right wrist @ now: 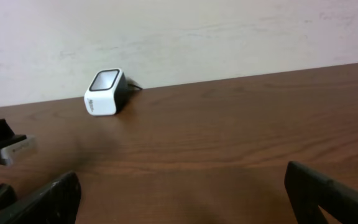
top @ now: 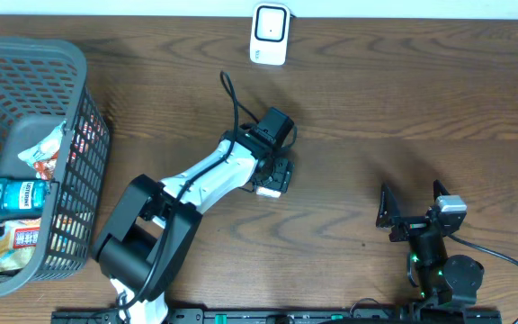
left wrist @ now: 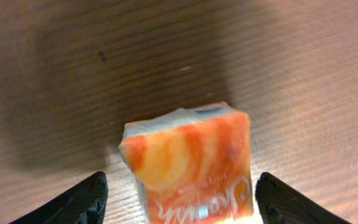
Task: Scan the item barcode
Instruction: 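Carry the orange packet to the table center and release it, then reach the left gripper into the basket and grasp the yellow chip bag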
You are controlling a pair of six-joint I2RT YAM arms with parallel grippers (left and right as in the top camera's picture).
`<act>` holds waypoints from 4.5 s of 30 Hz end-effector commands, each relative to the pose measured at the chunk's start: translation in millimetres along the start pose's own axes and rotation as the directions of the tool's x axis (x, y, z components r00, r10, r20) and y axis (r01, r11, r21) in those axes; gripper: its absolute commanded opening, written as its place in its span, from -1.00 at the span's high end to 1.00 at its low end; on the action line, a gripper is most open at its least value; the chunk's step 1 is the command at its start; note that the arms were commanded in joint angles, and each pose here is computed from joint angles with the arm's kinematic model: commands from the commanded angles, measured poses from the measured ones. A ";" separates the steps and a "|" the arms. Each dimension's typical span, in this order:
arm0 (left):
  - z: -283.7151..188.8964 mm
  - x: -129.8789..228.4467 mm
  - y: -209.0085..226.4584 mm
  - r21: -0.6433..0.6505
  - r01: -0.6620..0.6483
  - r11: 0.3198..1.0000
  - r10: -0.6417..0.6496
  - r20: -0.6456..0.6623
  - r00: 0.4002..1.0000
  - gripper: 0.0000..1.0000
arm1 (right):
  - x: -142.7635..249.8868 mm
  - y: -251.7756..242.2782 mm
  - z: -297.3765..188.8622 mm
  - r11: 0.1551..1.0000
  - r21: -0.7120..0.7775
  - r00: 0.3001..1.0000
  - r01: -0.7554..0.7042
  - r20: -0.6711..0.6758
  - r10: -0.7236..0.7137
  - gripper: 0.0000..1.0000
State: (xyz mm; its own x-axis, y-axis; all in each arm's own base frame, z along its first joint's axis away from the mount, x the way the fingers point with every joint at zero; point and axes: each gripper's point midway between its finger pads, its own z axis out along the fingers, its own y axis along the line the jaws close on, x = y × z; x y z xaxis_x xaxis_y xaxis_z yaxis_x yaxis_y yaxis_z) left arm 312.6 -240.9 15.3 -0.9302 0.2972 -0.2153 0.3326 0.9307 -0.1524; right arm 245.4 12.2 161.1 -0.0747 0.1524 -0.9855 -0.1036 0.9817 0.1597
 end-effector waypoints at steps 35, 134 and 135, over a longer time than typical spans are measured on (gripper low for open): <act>-18.0 34.4 -67.5 0.203 -0.118 0.972 0.131 -0.052 0.990 0.85 | 1.3 1.5 0.0 1.000 -0.006 1.000 0.011 -0.004 -0.011 -0.99; -101.0 288.0 367.4 -0.222 0.868 -0.445 -0.876 0.312 -0.369 -0.96 | 1.3 1.5 0.0 1.000 -0.006 1.000 0.011 -0.004 -0.011 -0.99; -94.9 290.1 365.5 -0.218 0.869 -0.445 -0.875 0.312 -0.369 -0.98 | 1.3 1.5 0.0 1.000 -0.006 1.000 0.011 -0.004 -0.011 -0.99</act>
State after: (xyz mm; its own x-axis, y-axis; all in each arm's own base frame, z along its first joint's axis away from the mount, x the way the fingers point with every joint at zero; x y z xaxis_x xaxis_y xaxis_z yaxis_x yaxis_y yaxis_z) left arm 174.9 230.8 21.1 0.1100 -0.9816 -0.1559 -0.9937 -0.1117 0.0020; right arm 245.4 12.6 161.0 -0.0753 0.1523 -0.9855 -0.1050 0.9816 0.1598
